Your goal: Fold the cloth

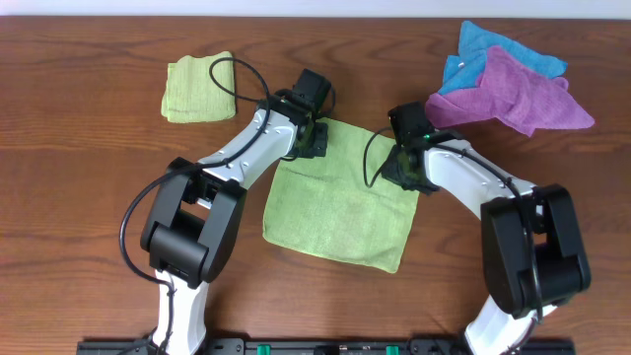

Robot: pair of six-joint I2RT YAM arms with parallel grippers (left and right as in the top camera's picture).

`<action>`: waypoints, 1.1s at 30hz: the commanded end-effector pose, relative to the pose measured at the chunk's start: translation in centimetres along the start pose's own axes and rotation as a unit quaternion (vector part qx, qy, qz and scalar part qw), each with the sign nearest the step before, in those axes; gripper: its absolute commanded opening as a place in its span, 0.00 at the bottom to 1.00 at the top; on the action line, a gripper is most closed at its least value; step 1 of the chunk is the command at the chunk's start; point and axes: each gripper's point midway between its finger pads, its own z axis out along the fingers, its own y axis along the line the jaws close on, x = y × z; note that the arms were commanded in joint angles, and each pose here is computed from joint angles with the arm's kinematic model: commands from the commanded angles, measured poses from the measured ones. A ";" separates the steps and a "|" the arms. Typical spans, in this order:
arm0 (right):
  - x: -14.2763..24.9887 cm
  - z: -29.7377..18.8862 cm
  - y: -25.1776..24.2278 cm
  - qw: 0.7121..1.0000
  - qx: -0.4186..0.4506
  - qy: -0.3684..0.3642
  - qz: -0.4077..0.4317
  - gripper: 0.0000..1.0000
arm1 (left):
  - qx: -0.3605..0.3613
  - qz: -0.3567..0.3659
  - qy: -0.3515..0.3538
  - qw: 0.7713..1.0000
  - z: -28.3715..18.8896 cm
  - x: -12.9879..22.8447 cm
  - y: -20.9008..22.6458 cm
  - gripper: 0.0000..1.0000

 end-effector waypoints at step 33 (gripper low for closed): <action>-1.9 -2.1 4.4 0.979 -0.126 -0.036 -0.154 0.99 | -0.014 0.010 0.011 1.000 -7.0 1.0 0.3 0.57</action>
